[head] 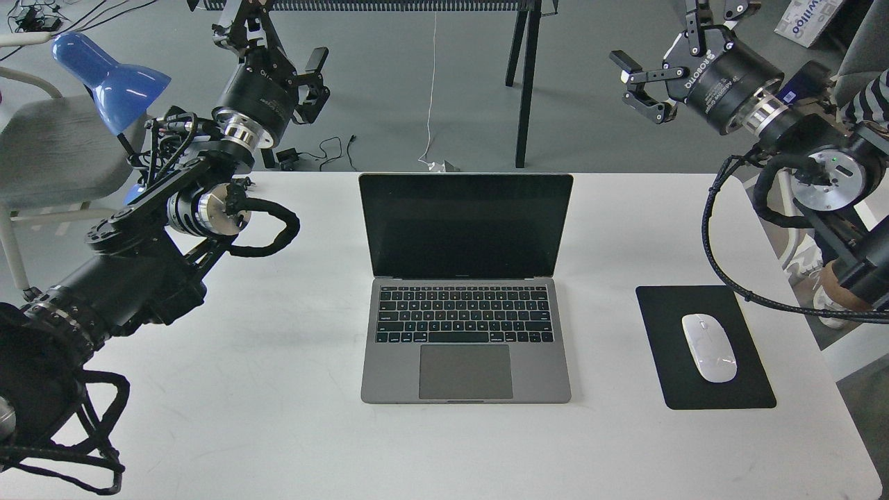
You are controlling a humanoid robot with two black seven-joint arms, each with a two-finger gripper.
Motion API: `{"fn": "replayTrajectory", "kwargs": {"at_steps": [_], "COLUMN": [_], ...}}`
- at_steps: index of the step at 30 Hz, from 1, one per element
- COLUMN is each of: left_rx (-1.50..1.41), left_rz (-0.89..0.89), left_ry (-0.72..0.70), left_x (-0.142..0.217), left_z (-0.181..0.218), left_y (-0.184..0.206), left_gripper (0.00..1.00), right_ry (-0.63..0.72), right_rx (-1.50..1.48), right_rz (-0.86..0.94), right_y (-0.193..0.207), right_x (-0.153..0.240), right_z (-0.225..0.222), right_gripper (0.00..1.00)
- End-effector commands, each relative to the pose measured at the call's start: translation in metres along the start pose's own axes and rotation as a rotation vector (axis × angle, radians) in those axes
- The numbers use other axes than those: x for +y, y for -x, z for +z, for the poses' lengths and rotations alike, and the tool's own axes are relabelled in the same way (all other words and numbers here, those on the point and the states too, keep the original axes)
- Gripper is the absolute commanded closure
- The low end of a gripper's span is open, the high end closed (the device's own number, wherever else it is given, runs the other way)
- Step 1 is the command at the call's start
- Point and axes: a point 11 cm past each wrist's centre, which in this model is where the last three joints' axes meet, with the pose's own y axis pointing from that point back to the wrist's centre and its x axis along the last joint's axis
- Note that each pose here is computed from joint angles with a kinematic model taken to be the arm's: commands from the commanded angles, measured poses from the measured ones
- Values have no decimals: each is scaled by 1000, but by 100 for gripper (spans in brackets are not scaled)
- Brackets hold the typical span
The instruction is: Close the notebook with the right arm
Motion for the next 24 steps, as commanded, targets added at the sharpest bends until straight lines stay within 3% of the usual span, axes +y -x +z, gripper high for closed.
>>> {"fn": "replayTrajectory", "kwargs": {"at_steps": [1, 14, 24], "left_rx": [-2, 3, 4], "left_rz": [3, 2, 3], "left_ry": [0, 3, 3], "left_x": [0, 0, 0], "left_z": [0, 1, 1], "left_y": [0, 0, 0], "left_gripper": [0, 0, 0], "right_ry": [3, 4, 99], "right_rx": [0, -2, 188], "right_rz": [-2, -2, -33], "right_y": [1, 2, 23], "right_x": [0, -5, -55], "right_z": [1, 3, 15], "right_gripper": [0, 0, 0]}}
